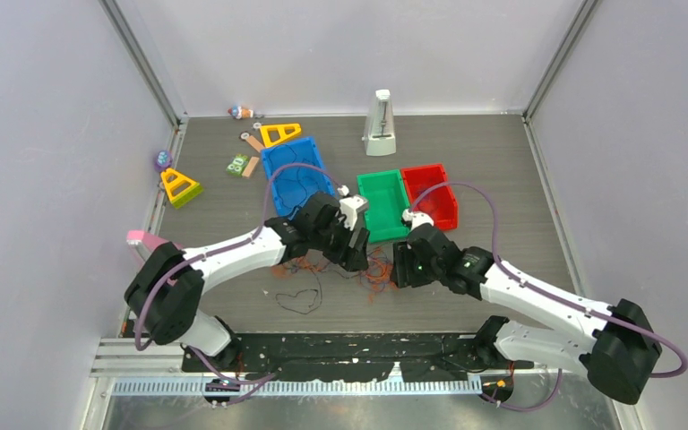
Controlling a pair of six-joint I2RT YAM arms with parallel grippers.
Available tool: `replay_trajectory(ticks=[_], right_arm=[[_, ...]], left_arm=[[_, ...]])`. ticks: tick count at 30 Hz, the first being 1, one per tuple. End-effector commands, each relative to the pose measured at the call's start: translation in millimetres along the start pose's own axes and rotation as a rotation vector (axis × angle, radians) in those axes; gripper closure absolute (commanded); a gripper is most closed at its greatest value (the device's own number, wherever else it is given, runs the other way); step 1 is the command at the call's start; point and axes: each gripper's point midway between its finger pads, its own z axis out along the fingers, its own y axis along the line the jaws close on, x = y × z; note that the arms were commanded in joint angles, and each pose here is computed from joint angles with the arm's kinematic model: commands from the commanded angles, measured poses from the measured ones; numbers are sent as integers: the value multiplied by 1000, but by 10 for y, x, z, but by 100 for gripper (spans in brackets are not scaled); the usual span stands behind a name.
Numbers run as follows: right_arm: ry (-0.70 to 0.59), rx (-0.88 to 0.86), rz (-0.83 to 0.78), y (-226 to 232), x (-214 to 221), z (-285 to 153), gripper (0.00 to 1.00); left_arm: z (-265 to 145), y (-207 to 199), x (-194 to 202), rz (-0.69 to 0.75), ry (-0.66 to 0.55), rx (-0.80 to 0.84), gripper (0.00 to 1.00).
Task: Untangle the cables
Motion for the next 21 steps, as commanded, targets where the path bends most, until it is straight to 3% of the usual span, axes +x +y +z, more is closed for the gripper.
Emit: replay_trajectory(ticks=[1,7,16,19,20,21], right_arm=[[7,-118,62,220,58,152,51],[58,-109,89,205,212,379,51],[-7,25,128,-62,219,651,52],[-7,42,111,-96,220,682,62],[0,45,104,-102,237,686,68],[2,43,93,-95,226,681,80]], left_arm=[[88,-169,-269,51,-53,78,29],[239,-115,-176,39,1,79,30],[385,-15,-67,20,68,52,35],[428,6,-42,12,84,48,37],[436,5,-44,10,85,49,38],[447,5,-42,7,87,50,39]])
